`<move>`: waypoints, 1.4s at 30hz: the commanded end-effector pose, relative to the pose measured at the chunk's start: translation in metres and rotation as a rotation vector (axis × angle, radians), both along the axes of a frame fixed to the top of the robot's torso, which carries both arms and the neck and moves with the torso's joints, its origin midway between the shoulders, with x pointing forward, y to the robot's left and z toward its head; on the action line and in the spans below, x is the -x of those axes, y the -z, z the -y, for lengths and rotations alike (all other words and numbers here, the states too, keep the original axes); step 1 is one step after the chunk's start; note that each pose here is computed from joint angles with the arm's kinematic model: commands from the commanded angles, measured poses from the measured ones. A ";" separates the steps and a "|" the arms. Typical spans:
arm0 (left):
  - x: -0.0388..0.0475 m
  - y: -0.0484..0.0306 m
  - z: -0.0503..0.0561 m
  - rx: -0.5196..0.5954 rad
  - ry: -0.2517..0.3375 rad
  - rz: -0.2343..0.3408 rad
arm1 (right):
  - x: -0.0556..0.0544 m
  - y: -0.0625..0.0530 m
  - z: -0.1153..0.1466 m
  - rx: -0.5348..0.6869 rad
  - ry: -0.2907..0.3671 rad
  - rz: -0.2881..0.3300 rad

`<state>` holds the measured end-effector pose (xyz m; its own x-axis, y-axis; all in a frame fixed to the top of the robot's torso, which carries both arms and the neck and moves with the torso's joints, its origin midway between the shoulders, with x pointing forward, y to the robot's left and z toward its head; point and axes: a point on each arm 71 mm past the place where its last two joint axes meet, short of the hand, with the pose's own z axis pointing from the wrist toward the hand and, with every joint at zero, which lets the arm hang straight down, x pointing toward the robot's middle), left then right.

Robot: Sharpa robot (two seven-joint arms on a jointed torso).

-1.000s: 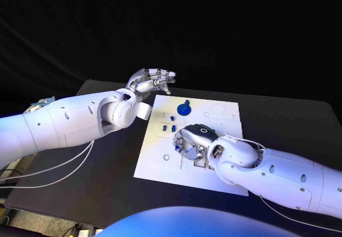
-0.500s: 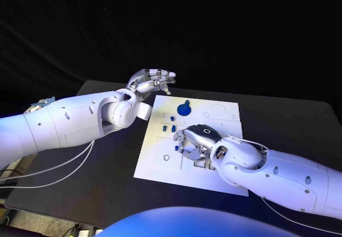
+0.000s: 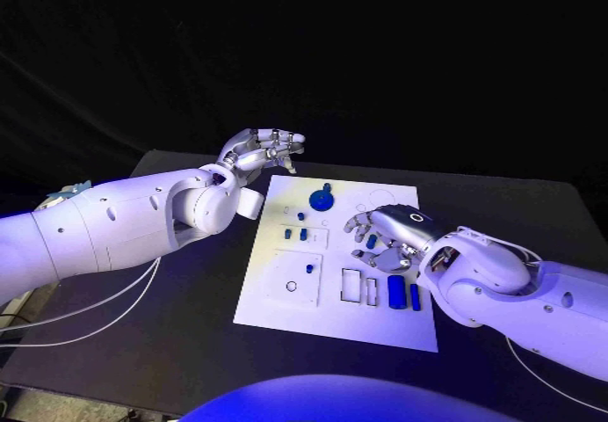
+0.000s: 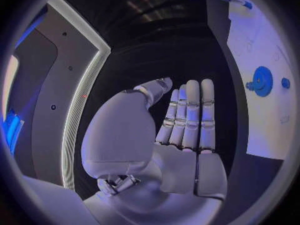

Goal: Assemble the parts on the task board

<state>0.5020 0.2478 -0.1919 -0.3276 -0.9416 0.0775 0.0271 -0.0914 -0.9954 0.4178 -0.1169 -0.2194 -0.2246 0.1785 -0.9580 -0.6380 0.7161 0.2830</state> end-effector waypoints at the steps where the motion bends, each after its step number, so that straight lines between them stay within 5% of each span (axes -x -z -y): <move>1: 0.0001 -0.0005 0.001 0.003 0.008 0.003 | -0.008 -0.005 0.013 0.018 0.033 -0.043; 13: 0.0000 0.0003 0.002 0.005 0.015 0.002 | -0.034 -0.001 0.039 0.130 0.078 -0.070; 42: -0.0001 0.0009 0.002 0.006 0.020 -0.003 | -0.034 0.015 0.023 0.090 0.068 -0.092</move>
<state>0.5025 0.2486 -0.1935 -0.3276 -0.9417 0.0766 0.0217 -0.0886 -0.9958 0.4518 -0.1407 -0.2346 -0.3087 0.0990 -0.9460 -0.5570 0.7874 0.2642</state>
